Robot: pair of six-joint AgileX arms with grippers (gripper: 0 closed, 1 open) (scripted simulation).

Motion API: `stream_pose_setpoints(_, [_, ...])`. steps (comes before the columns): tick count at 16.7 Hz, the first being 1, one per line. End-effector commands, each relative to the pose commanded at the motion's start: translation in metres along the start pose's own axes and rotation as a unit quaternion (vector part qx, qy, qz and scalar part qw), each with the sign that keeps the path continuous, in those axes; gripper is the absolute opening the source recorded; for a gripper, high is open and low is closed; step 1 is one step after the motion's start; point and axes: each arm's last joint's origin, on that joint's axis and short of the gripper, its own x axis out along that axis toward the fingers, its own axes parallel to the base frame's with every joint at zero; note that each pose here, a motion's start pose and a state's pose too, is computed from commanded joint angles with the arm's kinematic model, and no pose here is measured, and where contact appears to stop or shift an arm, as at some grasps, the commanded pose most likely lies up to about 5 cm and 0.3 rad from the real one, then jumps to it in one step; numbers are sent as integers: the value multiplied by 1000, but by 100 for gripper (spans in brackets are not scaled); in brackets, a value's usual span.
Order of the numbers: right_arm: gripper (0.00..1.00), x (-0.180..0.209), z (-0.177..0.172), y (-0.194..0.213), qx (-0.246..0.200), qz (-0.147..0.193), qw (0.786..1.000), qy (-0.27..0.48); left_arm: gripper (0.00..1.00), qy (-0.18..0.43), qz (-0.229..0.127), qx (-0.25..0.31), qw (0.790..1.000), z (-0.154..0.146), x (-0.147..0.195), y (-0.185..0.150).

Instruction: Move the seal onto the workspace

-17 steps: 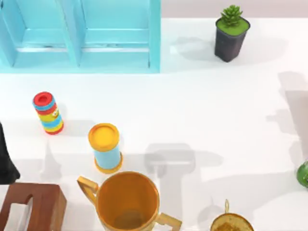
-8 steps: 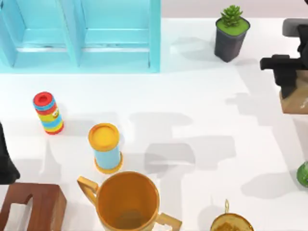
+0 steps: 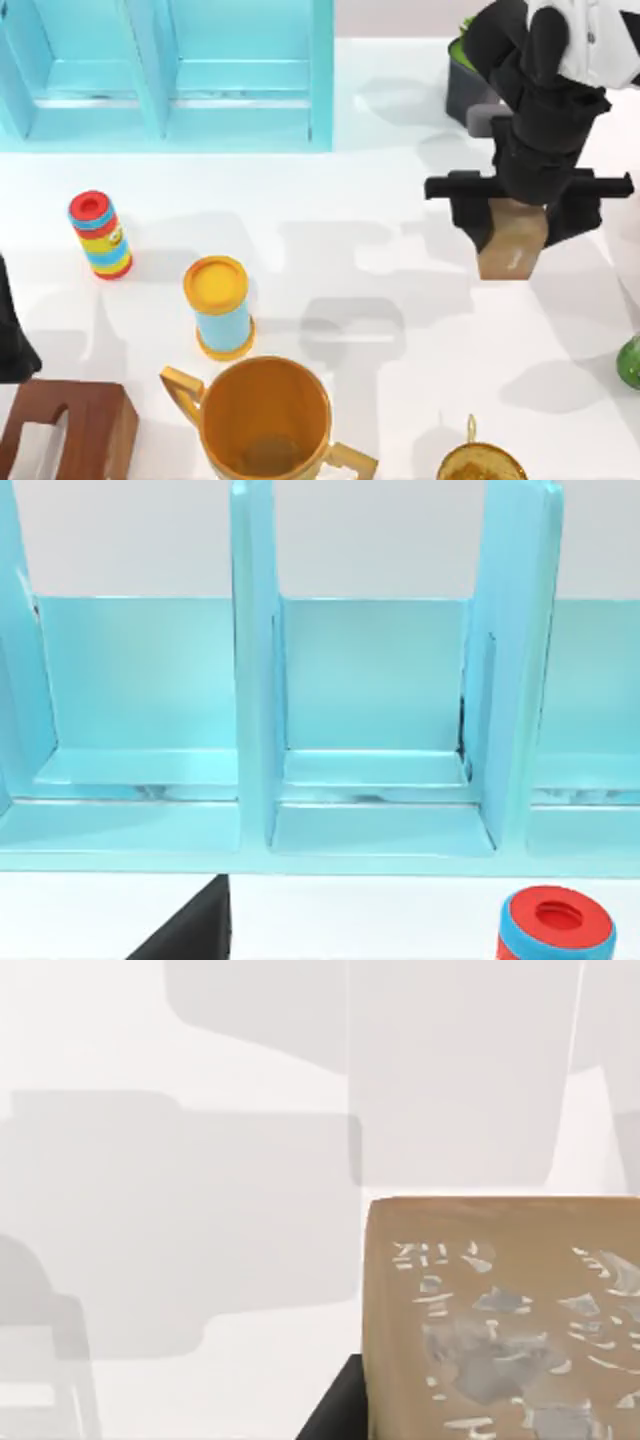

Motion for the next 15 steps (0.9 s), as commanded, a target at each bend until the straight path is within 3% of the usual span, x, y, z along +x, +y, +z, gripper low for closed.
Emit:
stream_pose_setpoints(5, [0,2,0,-2,2,0,1000,2,100,0,0,0,1000,0,0,0])
stream_pose_setpoints(11, [0,42,0,1,0,0,1000,-1,100,0,0,0,1000,0,0,0])
stream_pose_setpoints(15, [0,45,0,1,0,0,1000,0,100,0,0,0,1000,0,0,0])
